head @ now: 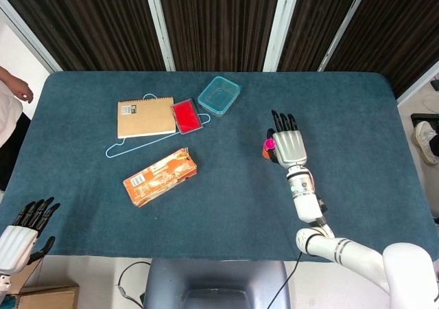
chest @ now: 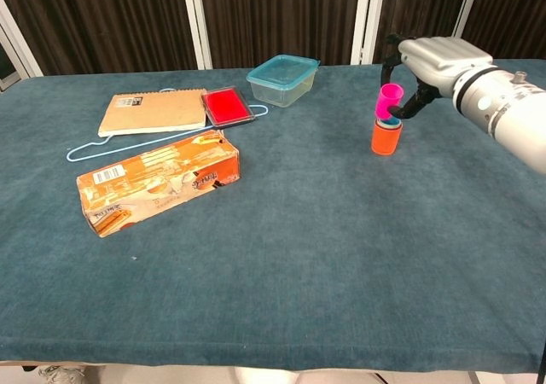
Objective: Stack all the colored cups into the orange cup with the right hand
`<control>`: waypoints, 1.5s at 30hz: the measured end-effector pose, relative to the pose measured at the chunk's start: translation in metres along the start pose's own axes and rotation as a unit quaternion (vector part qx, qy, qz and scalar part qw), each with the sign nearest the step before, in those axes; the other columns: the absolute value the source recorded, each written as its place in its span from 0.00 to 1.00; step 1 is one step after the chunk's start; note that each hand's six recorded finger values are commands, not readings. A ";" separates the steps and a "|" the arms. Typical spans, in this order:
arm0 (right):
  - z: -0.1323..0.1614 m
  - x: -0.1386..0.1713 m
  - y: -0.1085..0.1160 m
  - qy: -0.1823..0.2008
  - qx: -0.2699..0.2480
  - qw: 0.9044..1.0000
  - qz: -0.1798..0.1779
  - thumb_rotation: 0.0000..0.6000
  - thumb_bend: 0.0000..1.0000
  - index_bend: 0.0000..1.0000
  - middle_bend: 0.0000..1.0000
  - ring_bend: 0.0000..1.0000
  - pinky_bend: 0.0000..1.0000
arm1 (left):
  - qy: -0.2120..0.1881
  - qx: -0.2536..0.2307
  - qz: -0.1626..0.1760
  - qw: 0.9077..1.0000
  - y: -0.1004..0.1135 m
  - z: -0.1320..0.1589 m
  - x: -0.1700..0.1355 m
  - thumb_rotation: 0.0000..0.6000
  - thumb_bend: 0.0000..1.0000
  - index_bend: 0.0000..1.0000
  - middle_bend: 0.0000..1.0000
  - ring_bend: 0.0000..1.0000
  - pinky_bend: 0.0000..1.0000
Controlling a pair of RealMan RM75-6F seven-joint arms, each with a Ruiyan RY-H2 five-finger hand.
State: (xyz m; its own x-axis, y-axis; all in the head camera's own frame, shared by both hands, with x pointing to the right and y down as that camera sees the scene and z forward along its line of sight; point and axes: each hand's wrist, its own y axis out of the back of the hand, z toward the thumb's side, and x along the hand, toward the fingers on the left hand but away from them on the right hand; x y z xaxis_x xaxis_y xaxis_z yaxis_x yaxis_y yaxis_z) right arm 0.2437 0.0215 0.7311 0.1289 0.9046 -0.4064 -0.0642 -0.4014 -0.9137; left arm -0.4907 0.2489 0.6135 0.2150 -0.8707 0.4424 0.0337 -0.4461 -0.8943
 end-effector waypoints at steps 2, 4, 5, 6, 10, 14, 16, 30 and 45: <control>-0.004 0.000 -0.002 -0.005 -0.001 1.000 0.003 1.00 0.45 0.60 0.04 0.00 0.08 | -0.001 0.000 0.000 1.000 0.000 0.000 0.000 1.00 0.42 0.00 0.00 0.00 0.09; -0.008 0.000 -0.003 -0.009 0.000 1.000 0.005 1.00 0.45 0.60 0.04 0.00 0.08 | -0.001 0.000 0.000 1.000 0.000 0.000 0.000 1.00 0.42 0.00 0.00 0.00 0.09; -0.010 0.000 -0.003 -0.012 0.001 1.000 0.007 1.00 0.45 0.60 0.04 0.00 0.08 | -0.001 0.000 -0.001 1.000 -0.001 0.000 0.000 1.00 0.42 0.00 0.00 0.00 0.09; -0.011 0.000 -0.004 -0.013 0.002 1.000 0.008 1.00 0.45 0.60 0.04 0.00 0.08 | -0.001 0.000 -0.002 1.000 -0.001 0.000 0.000 1.00 0.42 0.00 0.00 0.00 0.09; -0.013 -0.001 -0.007 -0.015 0.002 1.000 0.012 1.00 0.45 0.59 0.04 0.00 0.08 | -0.002 0.001 -0.004 1.000 -0.002 0.000 0.001 1.00 0.42 0.00 0.00 0.00 0.09; -0.011 -0.003 -0.009 -0.013 0.000 1.000 0.015 1.00 0.45 0.58 0.04 0.00 0.08 | 0.000 0.002 -0.004 1.000 -0.003 0.000 0.001 1.00 0.42 0.00 0.00 0.00 0.09; -0.010 -0.004 -0.009 -0.013 -0.002 1.000 0.015 1.00 0.45 0.57 0.04 0.00 0.08 | 0.000 0.002 -0.005 1.000 -0.003 0.000 0.001 1.00 0.42 0.00 0.00 0.00 0.09; -0.014 0.005 -0.013 -0.005 -0.017 0.999 0.045 1.00 0.32 0.00 0.00 0.00 0.00 | 0.000 0.000 -0.001 1.000 -0.001 -0.001 0.000 1.00 0.42 0.00 0.00 0.00 0.09; -0.110 0.247 0.019 -0.006 -0.004 0.999 -0.039 1.00 0.32 0.00 0.00 0.00 0.00 | -0.011 -0.001 0.012 1.000 0.002 0.004 -0.006 1.00 0.42 0.00 0.00 0.00 0.09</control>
State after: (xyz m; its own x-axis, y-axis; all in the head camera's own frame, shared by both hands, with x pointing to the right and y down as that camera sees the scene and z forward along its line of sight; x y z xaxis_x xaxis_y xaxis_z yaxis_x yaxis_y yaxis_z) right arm 0.3831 0.2218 0.6125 0.1211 0.9350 -0.3334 -0.0465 -0.3302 -0.9428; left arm -0.4882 0.2535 0.6086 0.2366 -0.8765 0.4193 0.0272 -0.4254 -0.9046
